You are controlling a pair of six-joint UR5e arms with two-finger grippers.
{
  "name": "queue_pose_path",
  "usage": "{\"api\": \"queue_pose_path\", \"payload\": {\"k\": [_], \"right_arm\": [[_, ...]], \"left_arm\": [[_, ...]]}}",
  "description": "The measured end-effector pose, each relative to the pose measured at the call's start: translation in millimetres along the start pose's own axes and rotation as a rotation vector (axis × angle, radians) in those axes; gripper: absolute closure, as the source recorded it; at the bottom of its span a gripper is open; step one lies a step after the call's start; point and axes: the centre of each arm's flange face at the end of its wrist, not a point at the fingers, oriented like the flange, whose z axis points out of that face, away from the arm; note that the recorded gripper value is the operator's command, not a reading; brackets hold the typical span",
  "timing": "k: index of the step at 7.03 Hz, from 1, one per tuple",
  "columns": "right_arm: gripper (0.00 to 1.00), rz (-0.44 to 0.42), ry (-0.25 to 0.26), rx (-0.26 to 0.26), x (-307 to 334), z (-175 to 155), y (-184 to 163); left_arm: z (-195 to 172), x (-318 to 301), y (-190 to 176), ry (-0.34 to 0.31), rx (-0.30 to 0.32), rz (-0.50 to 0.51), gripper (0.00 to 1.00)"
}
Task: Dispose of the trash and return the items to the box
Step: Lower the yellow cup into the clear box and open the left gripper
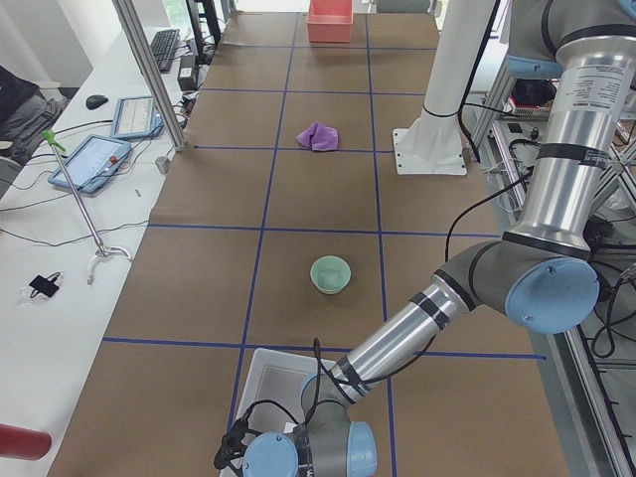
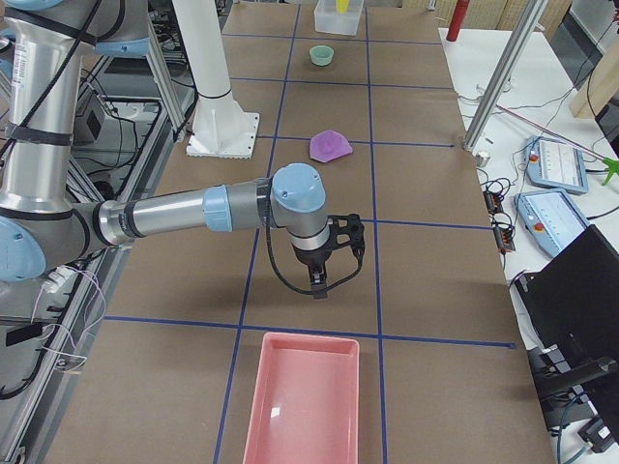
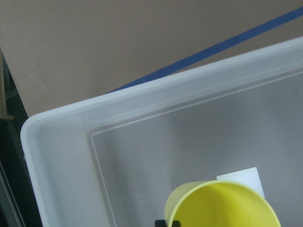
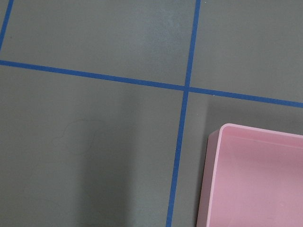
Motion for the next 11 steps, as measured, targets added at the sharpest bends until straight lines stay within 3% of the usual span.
{"api": "queue_pose_path", "payload": {"k": [1,3,6,8,11], "right_arm": [[0.00,0.000,0.000,0.000,0,0,0],[0.00,0.002,-0.001,-0.001,0,0,0],[0.00,0.005,-0.005,-0.003,1,1,1],[0.00,0.008,-0.006,-0.006,1,2,2],[0.00,0.014,-0.007,-0.012,3,4,5]], "left_arm": [[1,0,2,-0.004,0.004,0.006,0.01],[-7,1,-10,-0.016,0.025,0.028,0.01],[-80,20,-92,-0.023,0.123,-0.028,0.01],[-118,98,-147,-0.009,0.176,-0.117,0.01],[-103,279,-183,0.081,0.151,-0.218,0.01]]}}
